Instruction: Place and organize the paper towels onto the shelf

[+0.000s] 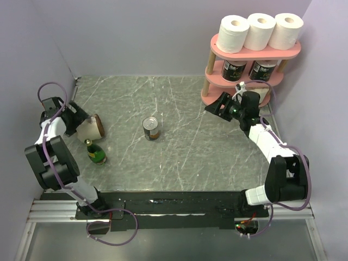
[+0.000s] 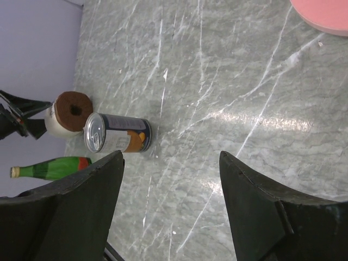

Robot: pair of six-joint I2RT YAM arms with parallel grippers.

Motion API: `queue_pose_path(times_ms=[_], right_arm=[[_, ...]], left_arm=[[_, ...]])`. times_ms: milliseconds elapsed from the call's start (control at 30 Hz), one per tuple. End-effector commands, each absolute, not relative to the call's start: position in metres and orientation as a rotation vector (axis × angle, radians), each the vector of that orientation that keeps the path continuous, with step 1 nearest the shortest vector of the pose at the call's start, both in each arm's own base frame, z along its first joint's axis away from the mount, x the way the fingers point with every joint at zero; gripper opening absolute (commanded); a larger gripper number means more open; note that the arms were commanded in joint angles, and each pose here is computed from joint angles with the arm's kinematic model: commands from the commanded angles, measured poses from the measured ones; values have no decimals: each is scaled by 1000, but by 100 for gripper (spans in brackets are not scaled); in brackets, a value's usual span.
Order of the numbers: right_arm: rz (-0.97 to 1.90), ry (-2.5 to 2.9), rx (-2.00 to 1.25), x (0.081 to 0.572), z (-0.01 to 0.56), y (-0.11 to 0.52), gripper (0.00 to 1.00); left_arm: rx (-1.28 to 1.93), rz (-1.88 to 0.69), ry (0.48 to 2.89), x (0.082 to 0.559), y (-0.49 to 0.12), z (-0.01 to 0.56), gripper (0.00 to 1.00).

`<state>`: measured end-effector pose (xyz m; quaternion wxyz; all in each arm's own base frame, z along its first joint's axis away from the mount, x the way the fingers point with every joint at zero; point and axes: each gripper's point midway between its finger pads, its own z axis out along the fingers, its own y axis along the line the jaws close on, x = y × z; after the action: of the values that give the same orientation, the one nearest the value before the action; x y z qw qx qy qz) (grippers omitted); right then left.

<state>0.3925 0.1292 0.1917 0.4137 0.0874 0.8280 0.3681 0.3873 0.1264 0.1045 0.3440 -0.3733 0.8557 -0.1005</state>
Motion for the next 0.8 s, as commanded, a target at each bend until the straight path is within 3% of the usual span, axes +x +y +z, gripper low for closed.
queue_pose_path(times_ms=[0,333,767], right_arm=[[916,2019,171,393,212,129,78],[928,2014,173,392,213,130,78],[909,2008,175,387,213,126,79]], left_arm=[[-811,-507,2106,405,97,141,97],[-507,-729,2058,430,4,186,96],[-195,-796,2090,474,-124,207,97]])
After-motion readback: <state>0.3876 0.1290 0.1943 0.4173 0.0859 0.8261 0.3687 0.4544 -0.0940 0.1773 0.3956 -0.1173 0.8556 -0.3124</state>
